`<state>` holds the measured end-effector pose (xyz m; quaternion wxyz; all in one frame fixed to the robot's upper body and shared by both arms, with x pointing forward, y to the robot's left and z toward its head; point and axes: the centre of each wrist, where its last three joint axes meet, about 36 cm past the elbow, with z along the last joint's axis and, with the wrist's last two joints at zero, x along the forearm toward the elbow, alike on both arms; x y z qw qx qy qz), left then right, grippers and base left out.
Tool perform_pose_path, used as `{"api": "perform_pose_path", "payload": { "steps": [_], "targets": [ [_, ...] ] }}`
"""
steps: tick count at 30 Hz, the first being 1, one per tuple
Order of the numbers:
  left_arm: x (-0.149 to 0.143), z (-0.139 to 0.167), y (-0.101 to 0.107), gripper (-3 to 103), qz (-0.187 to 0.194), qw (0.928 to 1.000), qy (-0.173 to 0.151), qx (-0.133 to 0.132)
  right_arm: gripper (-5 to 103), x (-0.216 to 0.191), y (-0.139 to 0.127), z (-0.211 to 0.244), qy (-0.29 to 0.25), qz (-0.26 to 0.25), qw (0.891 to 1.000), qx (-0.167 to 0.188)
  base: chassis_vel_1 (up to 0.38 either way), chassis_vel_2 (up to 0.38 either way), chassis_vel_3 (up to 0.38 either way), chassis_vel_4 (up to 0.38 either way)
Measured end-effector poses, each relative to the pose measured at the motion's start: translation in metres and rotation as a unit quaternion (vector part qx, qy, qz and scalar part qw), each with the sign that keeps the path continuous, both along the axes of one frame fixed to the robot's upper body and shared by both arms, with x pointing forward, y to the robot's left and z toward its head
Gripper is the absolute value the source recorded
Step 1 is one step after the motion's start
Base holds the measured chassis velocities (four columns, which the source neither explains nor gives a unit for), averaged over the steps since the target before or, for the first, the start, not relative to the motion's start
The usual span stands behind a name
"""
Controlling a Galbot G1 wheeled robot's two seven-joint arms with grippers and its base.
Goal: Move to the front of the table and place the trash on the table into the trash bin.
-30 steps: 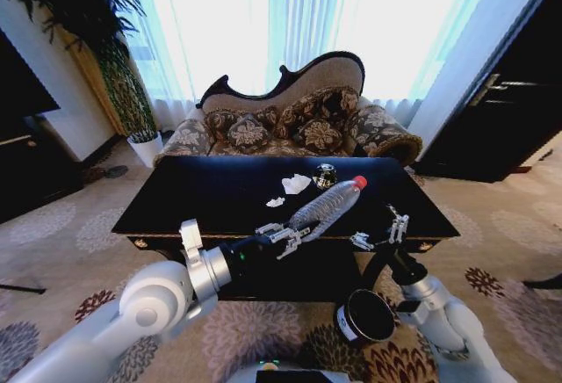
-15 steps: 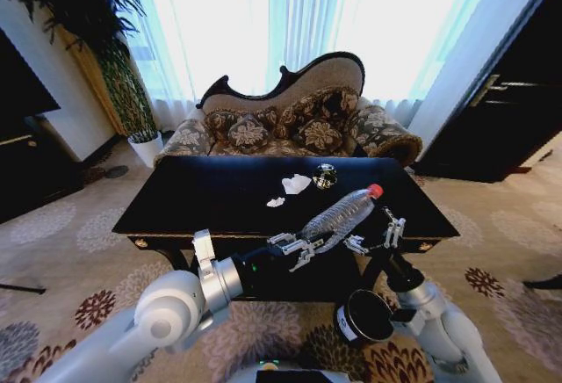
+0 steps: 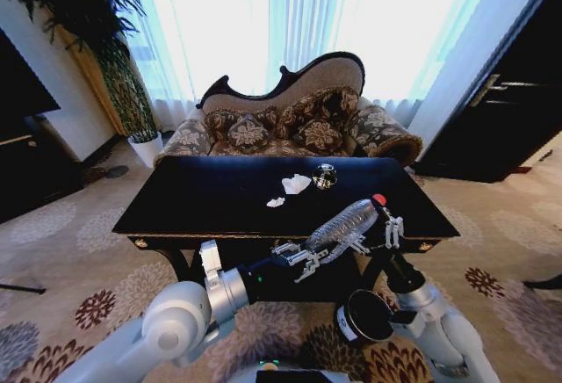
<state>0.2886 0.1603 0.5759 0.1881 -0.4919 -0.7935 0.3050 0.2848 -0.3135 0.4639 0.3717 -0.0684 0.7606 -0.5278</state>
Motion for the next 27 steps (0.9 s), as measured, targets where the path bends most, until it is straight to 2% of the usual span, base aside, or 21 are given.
{"api": "perform_pose_path", "payload": {
  "steps": [2,4,5,7,8,11,14,15,17,18,20,21,23,26,27],
  "targets": [
    [-0.001,-0.001,0.0,37,0.001,1.0,0.002,0.0,71,0.0,0.0,0.0,0.0,0.0,1.0,0.0,0.0,0.0,0.0,0.0],
    [-0.001,-0.002,0.002,37,0.004,1.0,0.005,0.003,60,0.0,0.001,-0.001,0.0,0.0,1.0,0.001,0.0,0.0,0.0,0.0],
    [-0.001,-0.002,0.002,37,0.004,1.0,0.005,0.003,60,0.0,0.001,-0.001,0.0,0.0,1.0,0.001,0.0,0.0,0.0,0.0],
    [-0.001,-0.002,0.004,37,0.005,1.0,0.001,0.007,51,0.0,0.001,-0.001,0.001,0.0,1.0,0.002,0.0,0.0,0.0,0.0],
    [-0.001,-0.002,0.004,37,0.005,1.0,0.001,0.007,51,0.0,0.001,-0.001,0.001,0.0,1.0,0.002,0.0,0.0,0.0,0.0],
    [0.0,-0.002,0.005,37,0.006,0.9999,-0.003,0.015,42,-0.001,0.002,-0.002,0.002,0.0,1.0,0.003,0.0,0.0,0.0,0.0],
    [0.0,-0.002,0.006,37,0.006,0.9998,-0.004,0.018,40,-0.001,0.002,-0.002,0.002,0.0,1.0,0.003,0.0,0.0,0.0,0.0],
    [0.0,-0.002,0.007,34,0.002,0.9996,-0.011,0.027,40,-0.001,0.002,-0.003,0.003,0.0,1.0,0.004,0.0,0.0,0.0,0.0],
    [0.001,-0.003,0.009,44,-0.008,0.9981,-0.041,0.045,39,-0.001,0.001,-0.003,0.003,-0.002,1.0,0.004,0.0,0.0,0.0,0.0],
    [0.001,-0.003,0.009,44,-0.008,0.9981,-0.041,0.045,39,-0.001,0.001,-0.003,0.003,-0.002,1.0,0.004,0.0,0.0,0.0,0.0],
    [0.002,-0.002,0.011,55,-0.02,0.9961,-0.062,0.059,36,-0.001,0.0,-0.005,0.004,-0.004,1.0,0.006,0.0,0.0,0.0,0.0],
    [0.003,-0.001,0.012,61,-0.021,0.9959,-0.064,0.06,33,-0.001,0.0,-0.006,0.005,-0.005,1.0,0.006,0.0,0.0,0.0,0.0],
    [0.003,-0.001,0.012,61,-0.022,0.9958,-0.065,0.061,33,-0.001,0.0,-0.006,0.005,-0.006,1.0,0.007,0.0,0.0,0.0,0.0],
    [0.003,-0.001,0.015,77,-0.023,0.9955,-0.066,0.064,28,-0.001,-0.002,-0.009,0.009,-0.009,1.0,0.008,0.0,0.0,0.0,0.0],
    [0.003,-0.001,0.015,77,-0.023,0.9955,-0.066,0.064,28,-0.001,-0.002,-0.009,0.009,-0.009,1.0,0.008,0.0,0.0,0.0,0.0]
  ]
}}
